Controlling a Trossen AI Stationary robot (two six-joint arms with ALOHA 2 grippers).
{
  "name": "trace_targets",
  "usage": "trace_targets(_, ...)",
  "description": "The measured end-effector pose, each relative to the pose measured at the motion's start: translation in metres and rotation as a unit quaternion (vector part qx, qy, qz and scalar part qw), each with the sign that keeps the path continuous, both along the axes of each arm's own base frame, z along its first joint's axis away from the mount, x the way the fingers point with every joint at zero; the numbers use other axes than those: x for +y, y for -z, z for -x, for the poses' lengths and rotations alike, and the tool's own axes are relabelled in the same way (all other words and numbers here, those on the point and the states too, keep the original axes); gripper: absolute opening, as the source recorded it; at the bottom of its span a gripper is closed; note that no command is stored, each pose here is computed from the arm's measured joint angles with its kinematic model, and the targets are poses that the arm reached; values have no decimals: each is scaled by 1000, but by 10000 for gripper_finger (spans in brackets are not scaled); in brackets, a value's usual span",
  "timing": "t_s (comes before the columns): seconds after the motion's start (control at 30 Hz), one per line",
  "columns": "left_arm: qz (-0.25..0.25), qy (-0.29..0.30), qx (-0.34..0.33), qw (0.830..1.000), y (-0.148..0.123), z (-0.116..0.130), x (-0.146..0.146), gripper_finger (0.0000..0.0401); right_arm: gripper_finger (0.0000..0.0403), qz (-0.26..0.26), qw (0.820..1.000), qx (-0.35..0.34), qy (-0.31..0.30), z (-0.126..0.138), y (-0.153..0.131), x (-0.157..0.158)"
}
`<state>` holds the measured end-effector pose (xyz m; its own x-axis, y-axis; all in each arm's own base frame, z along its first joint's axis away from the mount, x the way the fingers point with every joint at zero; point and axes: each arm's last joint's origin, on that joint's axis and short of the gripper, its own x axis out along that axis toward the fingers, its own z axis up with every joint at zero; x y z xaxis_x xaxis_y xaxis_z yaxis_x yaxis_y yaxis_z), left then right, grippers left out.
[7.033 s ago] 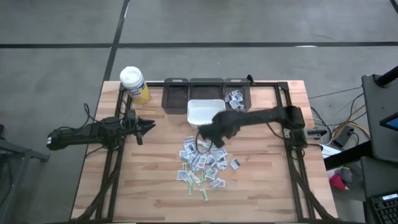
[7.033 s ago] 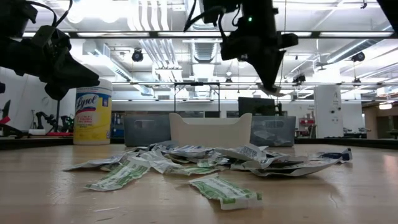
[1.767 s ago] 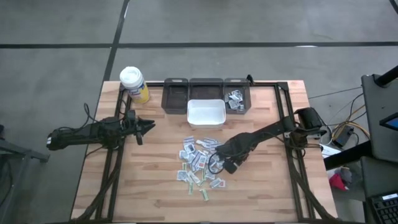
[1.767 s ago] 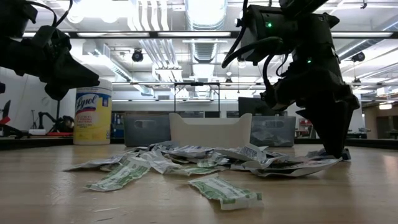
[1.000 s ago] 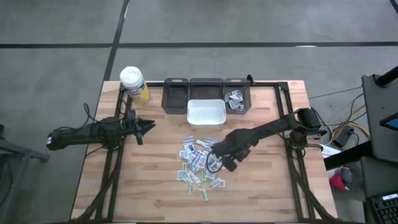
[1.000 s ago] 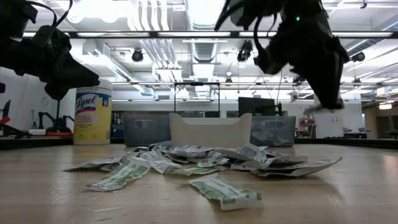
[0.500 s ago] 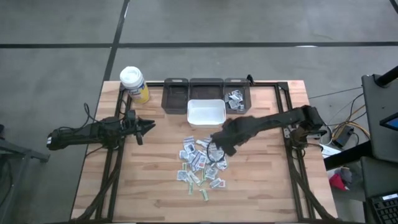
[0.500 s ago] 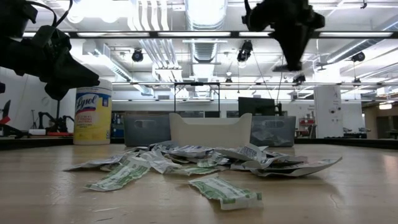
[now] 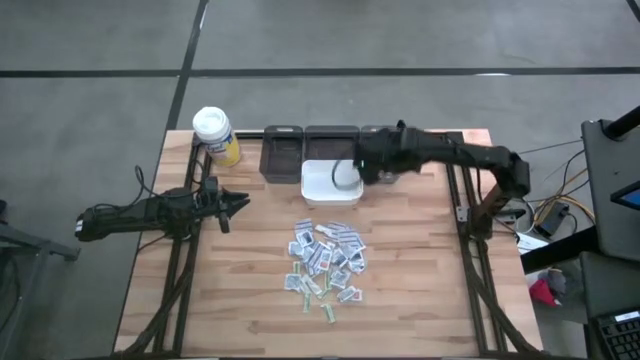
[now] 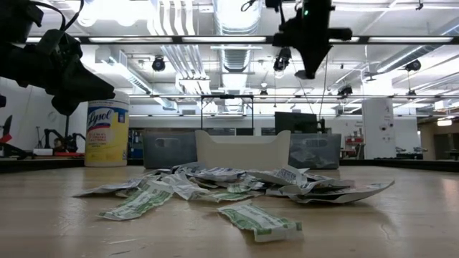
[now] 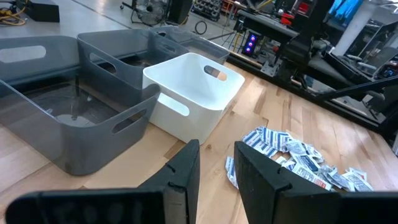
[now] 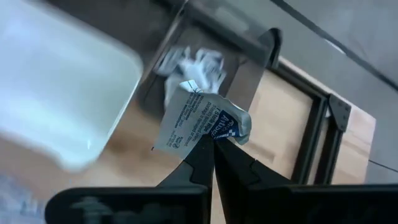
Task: Pick & Place First Aid Supplies
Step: Put the blue alcohol pad into the right black bin
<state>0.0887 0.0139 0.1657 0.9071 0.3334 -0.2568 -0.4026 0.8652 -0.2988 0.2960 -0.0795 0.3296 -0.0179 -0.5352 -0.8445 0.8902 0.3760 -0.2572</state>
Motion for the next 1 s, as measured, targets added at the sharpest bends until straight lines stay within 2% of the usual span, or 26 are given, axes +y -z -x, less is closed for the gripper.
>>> trace_targets(0.13,0,0,0,1000,0,0,0,94,8,-4,999,-27,29,1,6,-43)
trace_targets(0.23,0,0,0,1000,0,0,0,94,8,-26,998,-47,37,0,17,-73)
trace_targets(0.5,0,0,0,1000,0,0,0,94,8,-147,985,-66,65,2,68,-133)
trace_targets(0.7,0,0,0,1000,0,0,0,94,8,-213,972,-47,84,0,100,-149)
trace_targets(1.0,0,0,0,1000,0,0,0,94,9,-222,971,-30,85,-3,111,-151)
